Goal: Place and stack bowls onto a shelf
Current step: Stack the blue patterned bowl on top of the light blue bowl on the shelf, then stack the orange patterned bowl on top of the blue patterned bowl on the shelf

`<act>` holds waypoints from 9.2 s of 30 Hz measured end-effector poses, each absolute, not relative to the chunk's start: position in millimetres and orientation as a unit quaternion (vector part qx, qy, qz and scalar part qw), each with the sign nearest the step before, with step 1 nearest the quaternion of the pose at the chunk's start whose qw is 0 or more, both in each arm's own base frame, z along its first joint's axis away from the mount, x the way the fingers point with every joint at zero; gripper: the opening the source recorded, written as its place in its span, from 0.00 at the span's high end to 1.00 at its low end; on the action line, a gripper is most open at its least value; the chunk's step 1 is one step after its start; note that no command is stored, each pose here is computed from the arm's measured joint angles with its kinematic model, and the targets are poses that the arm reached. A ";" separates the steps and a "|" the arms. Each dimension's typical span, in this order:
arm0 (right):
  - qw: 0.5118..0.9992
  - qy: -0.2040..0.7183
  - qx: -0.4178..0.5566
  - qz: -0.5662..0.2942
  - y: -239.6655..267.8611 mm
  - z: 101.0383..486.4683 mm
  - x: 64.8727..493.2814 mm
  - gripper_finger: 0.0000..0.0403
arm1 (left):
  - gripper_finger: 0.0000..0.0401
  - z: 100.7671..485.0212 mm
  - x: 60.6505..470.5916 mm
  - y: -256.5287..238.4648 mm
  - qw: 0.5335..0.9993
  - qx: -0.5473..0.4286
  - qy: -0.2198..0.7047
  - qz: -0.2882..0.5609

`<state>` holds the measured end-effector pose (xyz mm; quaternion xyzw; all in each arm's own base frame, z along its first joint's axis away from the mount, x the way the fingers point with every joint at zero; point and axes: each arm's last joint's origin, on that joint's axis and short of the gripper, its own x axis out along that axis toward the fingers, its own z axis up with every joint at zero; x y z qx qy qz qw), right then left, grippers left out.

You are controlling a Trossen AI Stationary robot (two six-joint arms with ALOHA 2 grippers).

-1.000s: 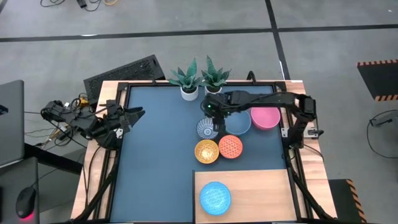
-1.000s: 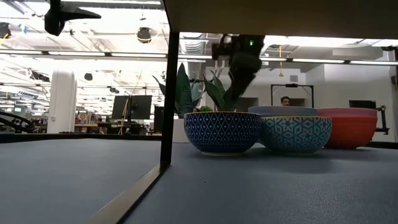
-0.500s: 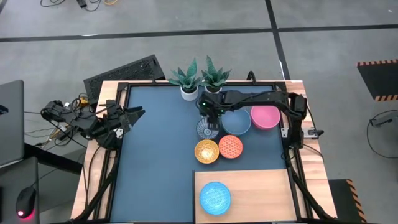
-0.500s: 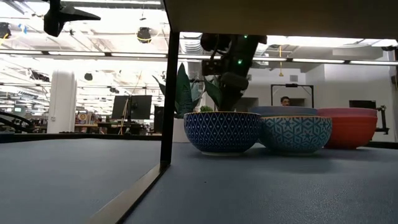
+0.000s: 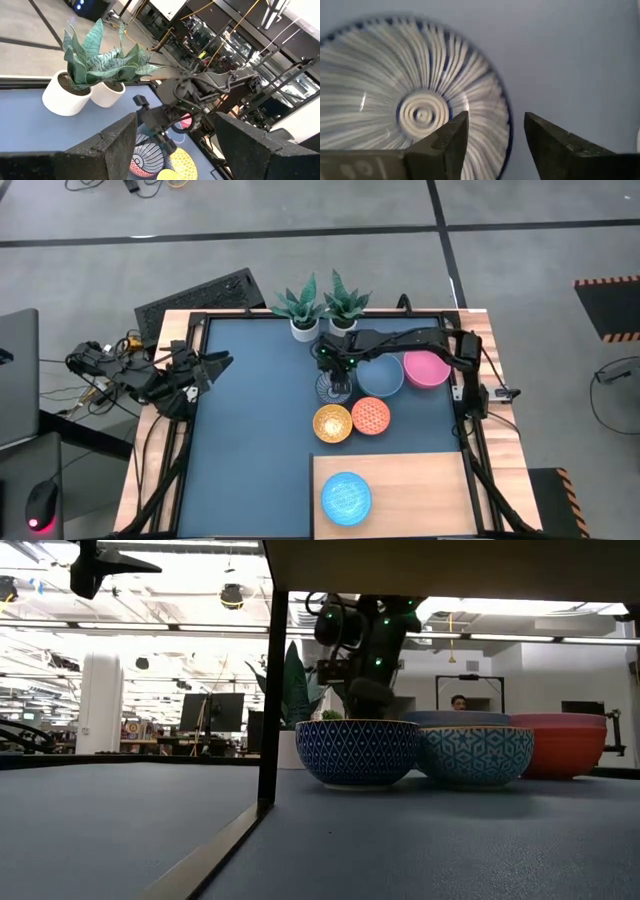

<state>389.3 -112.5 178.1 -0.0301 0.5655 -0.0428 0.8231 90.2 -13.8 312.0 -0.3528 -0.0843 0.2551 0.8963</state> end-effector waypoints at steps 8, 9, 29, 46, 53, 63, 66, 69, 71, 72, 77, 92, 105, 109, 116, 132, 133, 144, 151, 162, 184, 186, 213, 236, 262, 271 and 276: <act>0.814 0.578 -0.017 -0.054 -113.6 178.3 386.4 0.90 | 0.38 310.2 90.0 -13.7 0.896 -0.354 -0.079 0.258; 0.814 0.578 -0.016 -0.053 -113.8 180.5 385.4 0.91 | 0.38 310.2 90.0 -13.7 0.896 -0.354 -0.079 0.258; 0.813 0.569 0.050 -0.117 -128.2 273.7 394.1 0.91 | 0.38 308.8 89.9 -13.7 0.894 -0.357 -0.075 0.260; 0.864 0.471 0.147 -0.100 -7.8 427.1 354.9 0.91 | 0.38 308.3 90.0 -13.9 0.894 -0.360 -0.072 0.256; 0.876 0.444 0.181 -0.059 67.3 444.2 335.0 0.91 | 0.38 305.5 90.1 -14.4 0.895 -0.365 -0.059 0.248; 0.870 0.470 0.146 0.022 156.4 422.5 335.0 0.91 | 0.38 302.1 90.0 -14.9 0.893 -0.377 -0.044 0.242; 0.870 0.470 0.142 0.035 170.9 416.0 338.1 0.91 | 0.38 302.0 90.0 -14.9 0.893 -0.376 -0.044 0.242; 0.864 0.485 0.130 0.029 180.7 397.4 352.5 0.91 | 0.38 301.3 90.0 -15.0 0.894 -0.374 -0.040 0.242; 0.860 0.496 0.120 0.021 189.4 386.1 356.6 0.91 | 0.38 301.0 90.2 -15.4 0.896 -0.375 -0.035 0.236; 0.854 0.507 0.117 0.015 190.7 378.8 360.5 0.91 | 0.38 300.6 90.1 -15.5 0.897 -0.375 -0.032 0.232; 0.836 0.538 0.109 -0.011 197.2 365.4 359.5 0.91 | 0.38 298.9 90.3 -16.3 0.901 -0.373 -0.017 0.221; 0.822 0.559 0.104 -0.027 208.3 359.0 351.3 0.91 | 0.38 299.0 90.3 -16.4 0.901 -0.372 -0.017 0.221; 0.813 0.570 0.116 -0.010 206.1 358.9 352.8 0.80 | 0.38 299.0 90.3 -16.3 0.902 -0.371 -0.017 0.222; 0.814 0.571 0.112 -0.005 204.0 358.9 354.1 0.78 | 0.38 299.0 90.3 -16.3 0.901 -0.372 -0.017 0.222; 0.815 0.570 0.104 -0.001 201.9 358.9 355.2 0.77 | 0.38 299.0 90.3 -16.3 0.901 -0.372 -0.018 0.221; 0.842 0.527 0.113 -0.012 179.3 392.7 339.2 0.56 | 0.38 298.9 90.3 -16.3 0.903 -0.369 -0.017 0.222; 0.847 0.521 0.107 -0.012 178.7 395.5 337.3 0.56 | 0.38 298.8 90.3 -16.3 0.903 -0.368 -0.016 0.222; 0.861 0.499 0.085 0.049 193.3 407.9 323.7 0.95 | 0.38 298.8 90.3 -16.3 0.903 -0.368 -0.016 0.223; 0.872 0.478 0.087 0.064 194.7 402.4 330.2 0.95 | 0.38 298.8 90.1 -16.1 0.902 -0.367 -0.018 0.225; 0.893 0.431 0.102 0.084 191.7 398.4 303.3 0.96 | 0.38 299.0 89.4 -14.6 0.896 -0.366 -0.032 0.250; 0.780 0.542 0.212 -0.231 53.6 305.0 219.1 0.54 | 0.38 299.3 88.5 -13.0 0.873 -0.399 -0.060 0.275; 0.771 0.529 0.250 -0.251 49.1 289.7 213.2 0.48 | 0.38 299.3 88.5 -12.8 0.872 -0.398 -0.062 0.277; 0.742 0.532 0.293 -0.283 40.1 181.3 241.1 0.48 | 0.38 298.8 87.8 -11.9 0.863 -0.406 -0.073 0.292; 0.736 0.504 0.364 -0.268 31.9 205.9 229.5 0.93 | 0.38 297.3 87.6 -11.9 0.864 -0.405 -0.067 0.292; 0.855 0.352 0.379 -0.049 34.2 434.0 240.1 0.93 | 0.38 297.3 87.7 -12.0 0.866 -0.402 -0.064 0.291; 0.858 0.385 0.335 0.061 106.8 463.6 269.8 0.93 | 0.38 295.0 87.6 -12.5 0.870 -0.401 -0.049 0.283; 0.839 0.431 0.324 0.067 142.5 443.3 286.2 0.93 | 0.38 294.9 88.0 -13.2 0.872 -0.405 -0.041 0.271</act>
